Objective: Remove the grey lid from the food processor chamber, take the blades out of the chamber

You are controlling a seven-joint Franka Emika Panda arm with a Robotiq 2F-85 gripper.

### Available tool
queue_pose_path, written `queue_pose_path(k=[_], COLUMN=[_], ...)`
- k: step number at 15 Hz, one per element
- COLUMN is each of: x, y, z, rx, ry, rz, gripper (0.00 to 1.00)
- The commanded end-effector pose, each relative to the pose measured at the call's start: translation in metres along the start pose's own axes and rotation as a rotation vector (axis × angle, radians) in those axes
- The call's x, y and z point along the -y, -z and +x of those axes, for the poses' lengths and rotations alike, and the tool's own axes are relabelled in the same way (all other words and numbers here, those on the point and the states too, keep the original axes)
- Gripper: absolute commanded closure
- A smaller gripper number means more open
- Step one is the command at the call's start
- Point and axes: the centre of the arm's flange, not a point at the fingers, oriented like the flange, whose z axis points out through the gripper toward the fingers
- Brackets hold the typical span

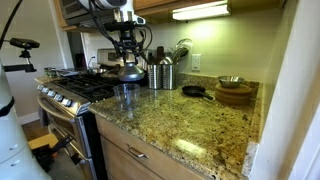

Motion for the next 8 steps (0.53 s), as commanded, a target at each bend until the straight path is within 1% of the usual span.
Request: queue_pose_path(k=[1, 4, 8], x=[-0.037, -0.079, -0.129], y=[0.020, 0.014, -0.014], z=[-0.007, -0.016, -0.032], rx=[0.001, 0.002, 0.024], ry=[-0.089, -0.192, -0.322], rz=[-0.071, -0.119, -0.123], gripper=[0.66, 0.66, 0.66])
